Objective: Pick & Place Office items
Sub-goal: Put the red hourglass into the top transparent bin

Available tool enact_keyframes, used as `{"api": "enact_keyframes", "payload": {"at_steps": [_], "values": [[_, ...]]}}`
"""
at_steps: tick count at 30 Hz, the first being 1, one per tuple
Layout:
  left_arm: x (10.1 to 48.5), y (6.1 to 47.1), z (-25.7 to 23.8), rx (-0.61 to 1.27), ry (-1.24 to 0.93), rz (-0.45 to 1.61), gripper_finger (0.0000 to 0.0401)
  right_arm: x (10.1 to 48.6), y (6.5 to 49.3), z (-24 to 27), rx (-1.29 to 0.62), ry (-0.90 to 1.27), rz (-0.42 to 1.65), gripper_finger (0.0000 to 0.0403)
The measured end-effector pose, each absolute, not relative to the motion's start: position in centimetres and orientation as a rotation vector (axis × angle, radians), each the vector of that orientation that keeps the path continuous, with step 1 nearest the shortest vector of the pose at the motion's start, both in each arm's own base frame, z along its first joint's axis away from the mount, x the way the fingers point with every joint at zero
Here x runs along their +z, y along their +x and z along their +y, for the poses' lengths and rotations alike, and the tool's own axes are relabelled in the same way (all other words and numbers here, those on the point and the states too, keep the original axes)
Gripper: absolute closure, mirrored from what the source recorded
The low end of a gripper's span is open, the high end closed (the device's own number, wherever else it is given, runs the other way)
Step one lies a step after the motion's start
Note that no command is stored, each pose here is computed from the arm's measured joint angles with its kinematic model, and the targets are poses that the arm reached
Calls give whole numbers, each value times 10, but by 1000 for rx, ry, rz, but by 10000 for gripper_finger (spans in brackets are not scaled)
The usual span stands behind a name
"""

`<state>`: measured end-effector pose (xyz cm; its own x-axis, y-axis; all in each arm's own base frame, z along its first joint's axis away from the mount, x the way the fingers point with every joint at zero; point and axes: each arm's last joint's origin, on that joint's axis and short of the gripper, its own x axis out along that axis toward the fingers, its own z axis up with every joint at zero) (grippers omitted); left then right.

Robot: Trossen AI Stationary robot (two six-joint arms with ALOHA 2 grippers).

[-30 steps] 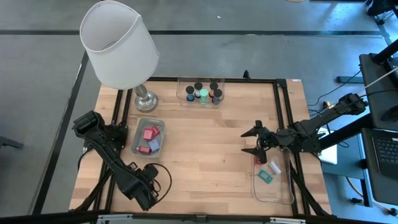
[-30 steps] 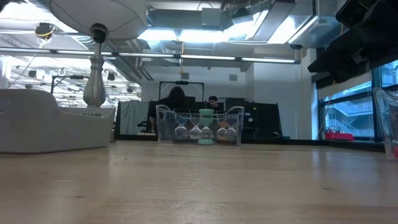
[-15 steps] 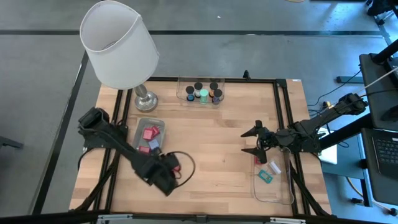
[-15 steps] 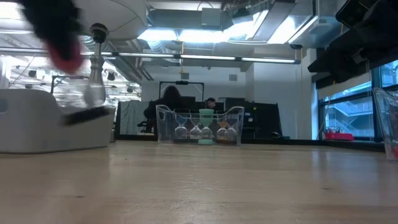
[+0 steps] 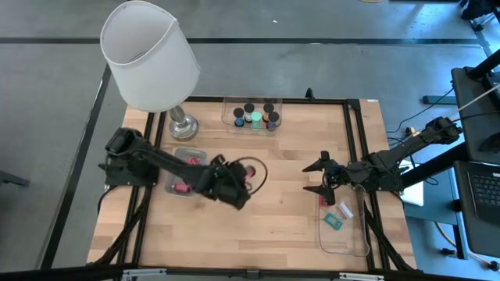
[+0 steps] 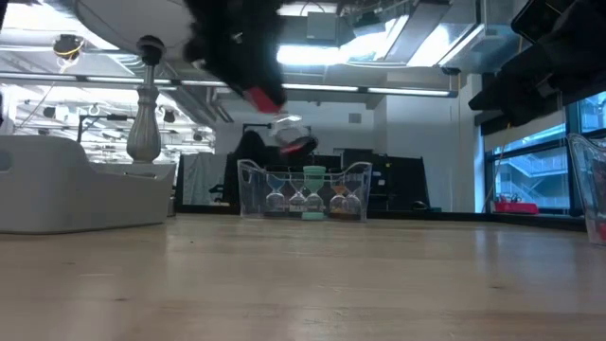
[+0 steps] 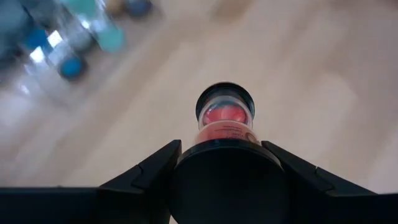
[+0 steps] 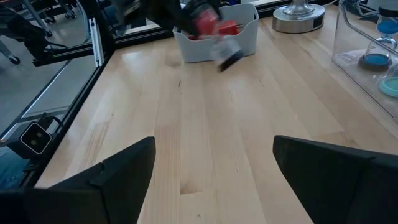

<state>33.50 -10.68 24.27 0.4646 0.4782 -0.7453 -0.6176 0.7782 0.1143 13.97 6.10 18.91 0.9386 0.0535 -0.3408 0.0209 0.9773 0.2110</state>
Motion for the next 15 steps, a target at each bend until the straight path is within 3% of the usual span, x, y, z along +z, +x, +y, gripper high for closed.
{"api": "enact_keyframes", "payload": {"at_steps": [8, 15], "values": [[252, 359, -57, 811, -70, 698, 200, 189, 140, 61, 17, 214, 353, 76], [256, 373, 13, 843, -51, 718, 198, 189, 140, 61, 17, 214, 352, 76]]}}
